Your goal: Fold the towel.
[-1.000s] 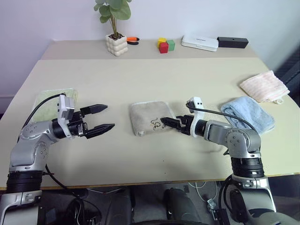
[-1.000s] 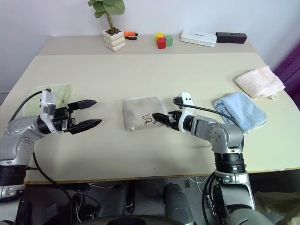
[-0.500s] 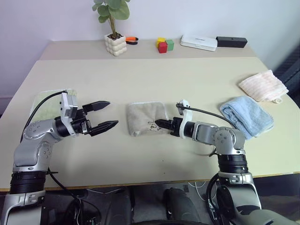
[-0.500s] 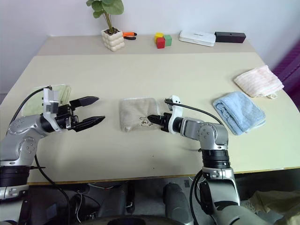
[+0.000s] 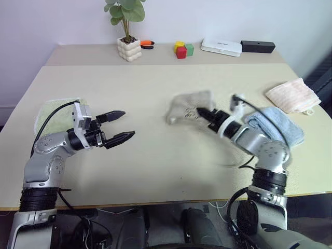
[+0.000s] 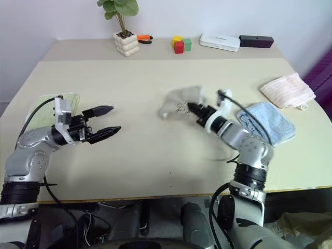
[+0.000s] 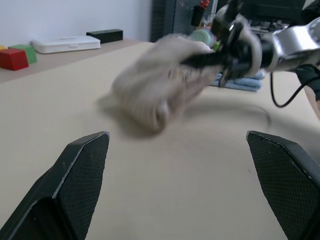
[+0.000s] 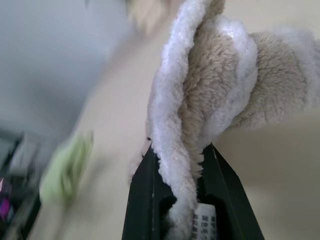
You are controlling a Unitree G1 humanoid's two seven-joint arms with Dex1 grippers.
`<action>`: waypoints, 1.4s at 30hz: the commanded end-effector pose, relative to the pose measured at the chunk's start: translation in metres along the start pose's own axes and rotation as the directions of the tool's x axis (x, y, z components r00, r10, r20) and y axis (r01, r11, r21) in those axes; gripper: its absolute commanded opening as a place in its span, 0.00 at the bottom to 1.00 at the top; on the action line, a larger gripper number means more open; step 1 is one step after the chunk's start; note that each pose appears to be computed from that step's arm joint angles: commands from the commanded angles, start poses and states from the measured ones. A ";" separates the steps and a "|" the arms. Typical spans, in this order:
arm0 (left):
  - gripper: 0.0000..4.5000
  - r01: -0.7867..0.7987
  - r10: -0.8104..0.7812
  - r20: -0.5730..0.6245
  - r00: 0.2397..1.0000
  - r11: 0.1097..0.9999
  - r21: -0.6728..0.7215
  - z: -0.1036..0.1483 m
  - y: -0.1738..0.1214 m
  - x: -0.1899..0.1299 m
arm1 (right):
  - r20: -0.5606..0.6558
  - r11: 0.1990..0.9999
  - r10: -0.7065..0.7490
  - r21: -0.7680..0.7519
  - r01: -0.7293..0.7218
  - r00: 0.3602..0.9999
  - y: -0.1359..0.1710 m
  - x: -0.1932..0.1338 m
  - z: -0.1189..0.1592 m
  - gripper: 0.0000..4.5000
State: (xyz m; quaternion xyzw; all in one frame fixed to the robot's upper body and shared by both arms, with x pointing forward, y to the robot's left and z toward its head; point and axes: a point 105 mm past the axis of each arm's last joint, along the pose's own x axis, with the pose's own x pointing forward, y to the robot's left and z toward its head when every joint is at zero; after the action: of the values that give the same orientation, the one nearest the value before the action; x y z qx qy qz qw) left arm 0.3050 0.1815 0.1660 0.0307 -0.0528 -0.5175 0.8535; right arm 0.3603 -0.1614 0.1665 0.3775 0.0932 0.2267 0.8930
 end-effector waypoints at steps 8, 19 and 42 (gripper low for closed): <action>1.00 0.080 -0.081 0.050 0.995 0.996 0.026 0.006 0.001 0.022 | 0.488 0.987 -0.161 0.054 0.154 0.858 -0.018 -0.089 0.110 0.01; 1.00 0.164 -0.165 0.067 0.984 0.986 0.025 0.010 0.003 0.027 | 0.565 0.936 -0.352 0.208 0.284 0.746 -0.053 -0.139 0.102 0.01; 1.00 0.246 -0.245 -0.033 0.969 0.968 0.042 -0.005 -0.013 0.018 | 0.602 0.964 -0.267 0.165 0.210 0.753 -0.058 -0.134 0.106 0.01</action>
State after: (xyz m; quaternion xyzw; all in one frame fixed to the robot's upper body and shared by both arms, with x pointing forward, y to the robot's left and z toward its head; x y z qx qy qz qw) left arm 0.3056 0.1583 0.1513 0.0583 -0.0274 -0.6173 0.7841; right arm 0.3057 -0.3177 0.1683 0.4677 -0.0896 -0.0417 0.8783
